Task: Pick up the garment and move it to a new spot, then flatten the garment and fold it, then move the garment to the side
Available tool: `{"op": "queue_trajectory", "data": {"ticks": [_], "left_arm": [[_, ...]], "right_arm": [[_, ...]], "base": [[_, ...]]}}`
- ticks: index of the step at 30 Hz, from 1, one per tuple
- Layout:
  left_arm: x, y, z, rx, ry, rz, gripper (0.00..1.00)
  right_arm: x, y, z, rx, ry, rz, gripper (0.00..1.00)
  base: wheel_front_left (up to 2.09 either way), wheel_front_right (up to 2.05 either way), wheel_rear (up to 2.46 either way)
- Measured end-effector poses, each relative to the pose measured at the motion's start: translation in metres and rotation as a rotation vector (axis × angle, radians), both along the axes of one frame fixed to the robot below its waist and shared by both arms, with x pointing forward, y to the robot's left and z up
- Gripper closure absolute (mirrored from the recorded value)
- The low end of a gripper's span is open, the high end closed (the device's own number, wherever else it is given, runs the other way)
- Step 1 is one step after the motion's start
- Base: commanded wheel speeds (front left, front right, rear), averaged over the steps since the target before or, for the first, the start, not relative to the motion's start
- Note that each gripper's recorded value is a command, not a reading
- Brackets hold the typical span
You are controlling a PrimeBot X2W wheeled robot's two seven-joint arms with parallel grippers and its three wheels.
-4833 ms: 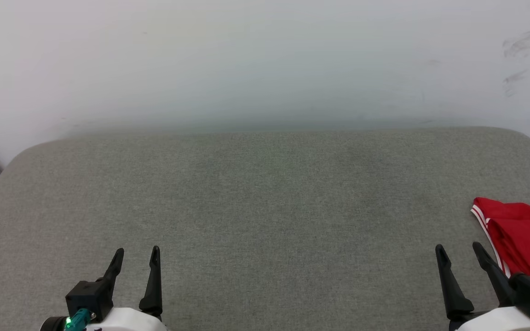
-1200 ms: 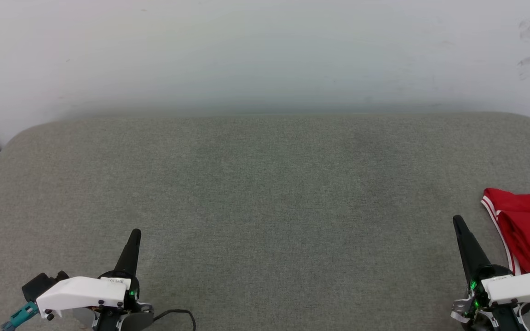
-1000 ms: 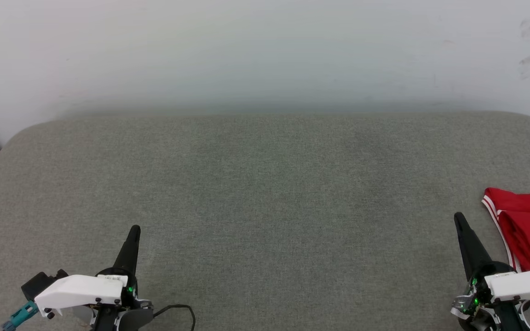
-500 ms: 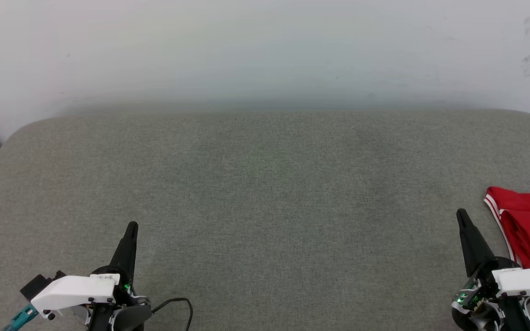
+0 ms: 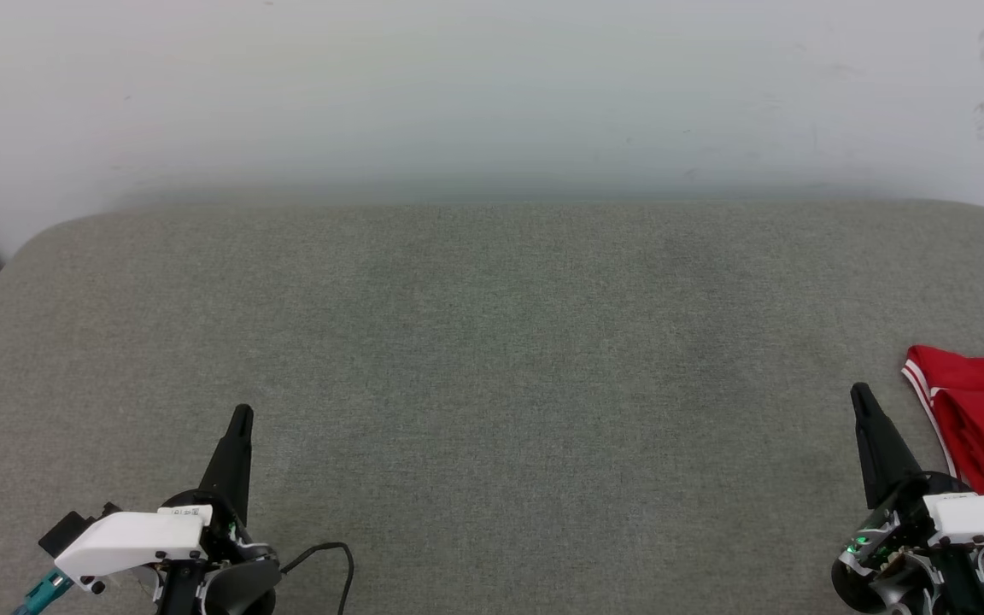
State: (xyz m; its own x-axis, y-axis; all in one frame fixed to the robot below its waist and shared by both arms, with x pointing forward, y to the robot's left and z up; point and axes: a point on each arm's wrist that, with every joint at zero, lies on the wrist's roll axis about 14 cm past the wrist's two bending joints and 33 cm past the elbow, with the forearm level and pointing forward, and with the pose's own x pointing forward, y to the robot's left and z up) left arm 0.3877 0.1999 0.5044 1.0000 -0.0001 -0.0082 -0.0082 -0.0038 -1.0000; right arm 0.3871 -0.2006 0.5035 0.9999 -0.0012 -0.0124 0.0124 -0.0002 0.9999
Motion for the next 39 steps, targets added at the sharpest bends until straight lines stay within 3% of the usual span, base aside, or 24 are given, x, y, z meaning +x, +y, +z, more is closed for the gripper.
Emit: {"op": "queue_trajectory", "data": {"ticks": [39], "left_arm": [[0.0002, 0.0004, 0.0004, 0.000, -0.001, 0.001, 1.00]], "right_arm": [[0.0000, 0.0000, 0.0000, 0.002, 0.000, 0.000, 1.00]], "base": [[0.00, 0.00, 0.00]]}}
